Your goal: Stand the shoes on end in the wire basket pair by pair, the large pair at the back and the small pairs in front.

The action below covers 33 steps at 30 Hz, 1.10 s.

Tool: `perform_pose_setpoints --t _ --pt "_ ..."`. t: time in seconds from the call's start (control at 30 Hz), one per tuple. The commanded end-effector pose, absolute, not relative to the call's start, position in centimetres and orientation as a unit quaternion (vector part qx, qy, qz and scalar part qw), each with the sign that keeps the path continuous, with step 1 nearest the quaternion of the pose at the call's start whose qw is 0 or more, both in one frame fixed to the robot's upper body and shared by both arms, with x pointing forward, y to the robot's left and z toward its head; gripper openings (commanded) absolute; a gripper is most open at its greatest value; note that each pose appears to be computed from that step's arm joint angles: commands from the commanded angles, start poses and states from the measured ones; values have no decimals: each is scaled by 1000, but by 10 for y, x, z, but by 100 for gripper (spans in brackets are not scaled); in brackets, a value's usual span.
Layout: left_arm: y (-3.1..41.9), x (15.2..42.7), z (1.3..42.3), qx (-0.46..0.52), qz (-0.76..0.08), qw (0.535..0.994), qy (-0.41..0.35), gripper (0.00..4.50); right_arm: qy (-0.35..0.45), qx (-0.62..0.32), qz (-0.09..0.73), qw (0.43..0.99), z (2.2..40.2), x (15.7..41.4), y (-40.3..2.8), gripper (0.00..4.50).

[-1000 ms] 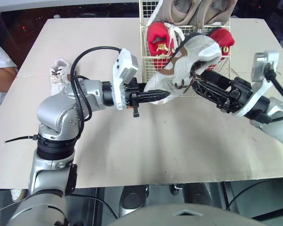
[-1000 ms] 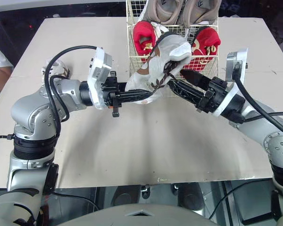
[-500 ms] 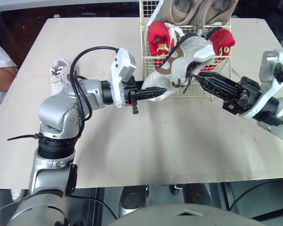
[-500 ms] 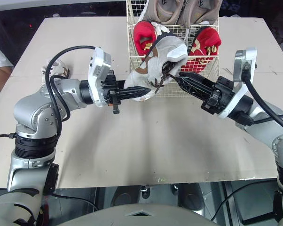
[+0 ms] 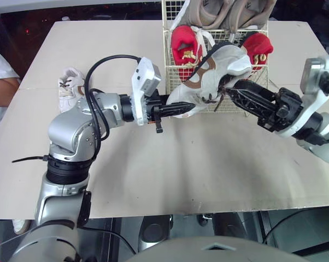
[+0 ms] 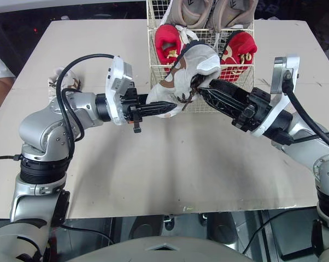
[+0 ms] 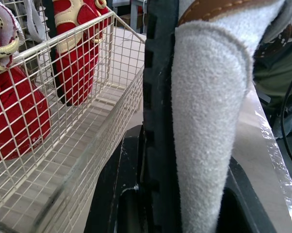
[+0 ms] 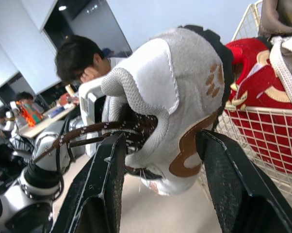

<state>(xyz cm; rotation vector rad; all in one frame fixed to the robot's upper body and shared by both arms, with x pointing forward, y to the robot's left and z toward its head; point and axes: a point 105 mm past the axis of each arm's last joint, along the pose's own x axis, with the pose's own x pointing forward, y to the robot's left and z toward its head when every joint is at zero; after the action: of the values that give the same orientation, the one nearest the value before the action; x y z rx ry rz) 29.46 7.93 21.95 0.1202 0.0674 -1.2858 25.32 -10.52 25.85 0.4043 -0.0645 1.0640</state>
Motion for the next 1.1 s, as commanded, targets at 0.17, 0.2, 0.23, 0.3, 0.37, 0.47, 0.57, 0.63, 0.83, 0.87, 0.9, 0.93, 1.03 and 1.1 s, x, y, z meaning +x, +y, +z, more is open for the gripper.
perform_pose_setpoints --t 0.17,0.2,0.23,0.3,0.37,0.47,0.57,0.63,0.83,0.87,0.9,0.93,1.03,1.1 --pt "73 286 227 63 -616 785 7 59 -36 201 464 862 261 265 -104 197" --pt "73 286 227 62 -616 785 7 59 -33 203 459 865 259 266 -103 169" --pt "73 286 227 61 -617 785 7 59 -30 199 451 869 257 268 -103 146" --pt "73 286 227 57 -617 785 7 59 -27 193 449 872 254 268 -102 54" --pt "73 286 228 51 -617 785 10 59 -28 191 449 872 253 268 -101 2" --pt "75 287 231 36 -615 787 14 59 -36 192 448 872 258 268 -100 2" --pt "76 289 234 32 -612 790 12 181 -49 196 442 874 265 269 -100 0" --pt "77 290 234 32 -609 792 10 267 -58 204 435 875 270 270 -101 0" --pt "81 292 235 45 -598 800 3 440 -98 228 394 885 293 274 -113 0" --pt "83 293 236 51 -594 803 2 440 -106 228 384 888 298 275 -117 0" --pt "84 293 237 55 -592 804 1 440 -114 228 374 892 302 276 -122 0" --pt "85 293 238 58 -590 805 0 440 -118 228 367 894 305 277 -125 0" --pt "89 290 244 74 -587 806 -5 440 -134 228 316 911 310 285 -145 0" --pt "92 287 250 86 -583 808 -12 440 -138 229 274 924 310 291 -162 0"
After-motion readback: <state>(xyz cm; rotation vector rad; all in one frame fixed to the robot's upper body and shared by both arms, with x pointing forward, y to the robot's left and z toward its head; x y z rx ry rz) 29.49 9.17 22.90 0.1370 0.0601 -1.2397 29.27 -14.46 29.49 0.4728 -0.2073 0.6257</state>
